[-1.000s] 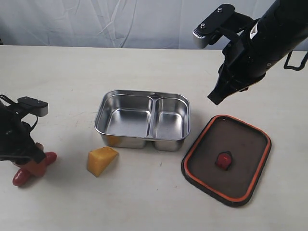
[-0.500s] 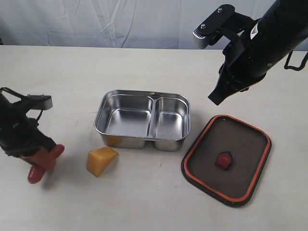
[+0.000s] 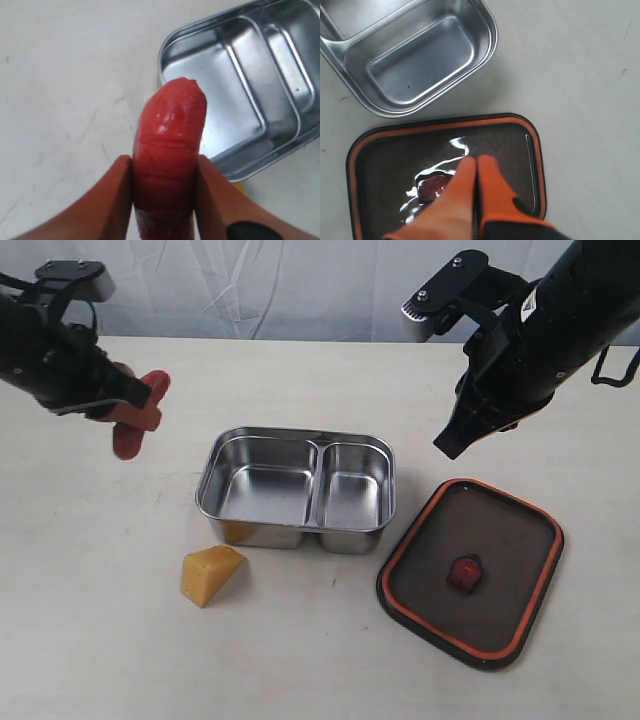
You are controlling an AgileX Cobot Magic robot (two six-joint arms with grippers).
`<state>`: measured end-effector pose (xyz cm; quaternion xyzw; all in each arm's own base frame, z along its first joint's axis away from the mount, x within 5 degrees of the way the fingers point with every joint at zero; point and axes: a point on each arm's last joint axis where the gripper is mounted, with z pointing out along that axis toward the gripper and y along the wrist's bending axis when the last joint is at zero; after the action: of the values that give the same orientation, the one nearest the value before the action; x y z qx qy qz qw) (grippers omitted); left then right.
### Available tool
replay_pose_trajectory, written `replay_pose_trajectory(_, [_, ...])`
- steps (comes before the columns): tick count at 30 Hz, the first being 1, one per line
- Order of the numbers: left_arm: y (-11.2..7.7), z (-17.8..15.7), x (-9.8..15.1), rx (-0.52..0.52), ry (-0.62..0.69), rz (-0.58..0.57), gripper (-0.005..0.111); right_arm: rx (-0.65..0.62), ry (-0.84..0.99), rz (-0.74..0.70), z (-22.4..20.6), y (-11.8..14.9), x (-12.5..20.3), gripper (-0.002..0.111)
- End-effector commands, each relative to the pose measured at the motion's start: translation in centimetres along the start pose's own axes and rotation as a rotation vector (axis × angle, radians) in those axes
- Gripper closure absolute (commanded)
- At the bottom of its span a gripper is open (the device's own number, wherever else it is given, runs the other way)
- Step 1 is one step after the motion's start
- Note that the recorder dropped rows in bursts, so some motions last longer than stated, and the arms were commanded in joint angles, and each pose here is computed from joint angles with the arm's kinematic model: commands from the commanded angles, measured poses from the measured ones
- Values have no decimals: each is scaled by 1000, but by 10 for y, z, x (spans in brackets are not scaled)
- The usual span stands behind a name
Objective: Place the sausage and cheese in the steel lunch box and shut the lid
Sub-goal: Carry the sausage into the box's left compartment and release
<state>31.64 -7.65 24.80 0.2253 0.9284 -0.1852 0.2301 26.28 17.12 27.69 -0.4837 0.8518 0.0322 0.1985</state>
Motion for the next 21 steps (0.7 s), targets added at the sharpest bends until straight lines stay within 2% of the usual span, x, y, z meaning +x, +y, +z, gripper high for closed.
replay_pose_trajectory(1, [-25, 18, -19, -6, -53, 93, 107, -1, 7, 5, 0, -1, 2, 108])
replay_pose_trajectory(8, [-31, 63, -26, 20, 20, 132, 107, -16, 35, 25, 0, 0, 4, 108])
replay_pose_trajectory(16, [-47, 88, -32, 62, 65, 182, 107, -18, 39, 33, 0, 1, 5, 108])
replay_pose_trajectory(21, [-50, 98, -30, 90, 96, 174, 93, -20, 43, 48, 0, 1, 5, 108])
